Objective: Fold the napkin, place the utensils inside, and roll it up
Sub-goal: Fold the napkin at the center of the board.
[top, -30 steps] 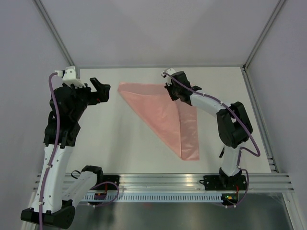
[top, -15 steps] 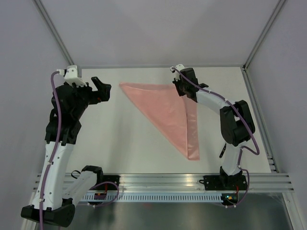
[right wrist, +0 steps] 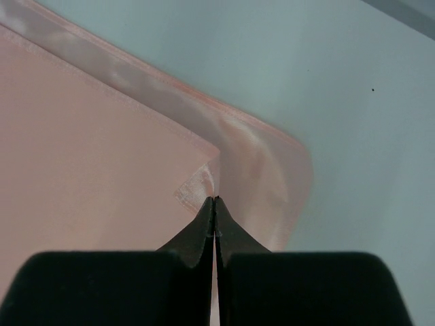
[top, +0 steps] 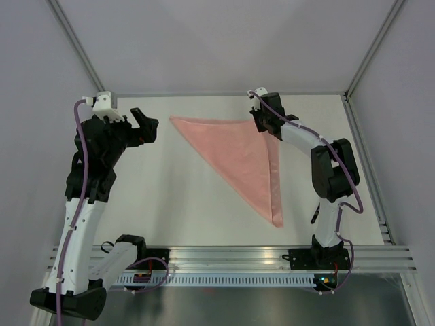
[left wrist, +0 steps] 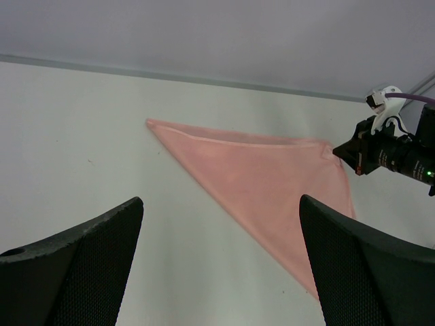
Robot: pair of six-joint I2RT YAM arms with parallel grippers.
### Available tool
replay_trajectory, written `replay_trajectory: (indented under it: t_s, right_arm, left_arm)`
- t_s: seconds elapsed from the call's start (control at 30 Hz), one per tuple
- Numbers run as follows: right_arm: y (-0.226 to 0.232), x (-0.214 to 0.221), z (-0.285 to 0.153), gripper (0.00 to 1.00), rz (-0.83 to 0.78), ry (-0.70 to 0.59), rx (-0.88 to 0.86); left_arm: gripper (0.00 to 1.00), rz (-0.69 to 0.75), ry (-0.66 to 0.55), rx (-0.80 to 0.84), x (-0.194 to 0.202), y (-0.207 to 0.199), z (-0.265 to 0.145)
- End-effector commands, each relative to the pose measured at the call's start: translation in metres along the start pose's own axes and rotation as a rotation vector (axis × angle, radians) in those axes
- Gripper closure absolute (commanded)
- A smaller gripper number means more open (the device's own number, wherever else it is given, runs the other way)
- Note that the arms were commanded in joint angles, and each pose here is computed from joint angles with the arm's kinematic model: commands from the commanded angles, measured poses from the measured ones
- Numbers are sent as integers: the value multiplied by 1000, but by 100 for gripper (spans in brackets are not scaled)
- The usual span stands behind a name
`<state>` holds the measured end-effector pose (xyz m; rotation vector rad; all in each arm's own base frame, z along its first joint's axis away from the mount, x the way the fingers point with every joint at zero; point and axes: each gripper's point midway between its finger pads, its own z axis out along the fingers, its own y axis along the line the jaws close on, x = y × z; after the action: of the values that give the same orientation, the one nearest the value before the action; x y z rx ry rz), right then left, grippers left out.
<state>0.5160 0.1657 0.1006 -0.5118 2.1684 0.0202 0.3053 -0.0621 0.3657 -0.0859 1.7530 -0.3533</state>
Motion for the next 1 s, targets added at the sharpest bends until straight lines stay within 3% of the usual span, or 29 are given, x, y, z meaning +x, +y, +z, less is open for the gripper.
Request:
replay_trajectory:
  t_s: [0.0,0.97]
  right_arm:
    - [-10,-23,3,100,10,-53,32]
    - [-42,-24,12,100,55,-52,73]
  left_arm:
    - [0,-20,-25,32,-10,-7,0]
    - [0,-41,7,46,0,-9,11]
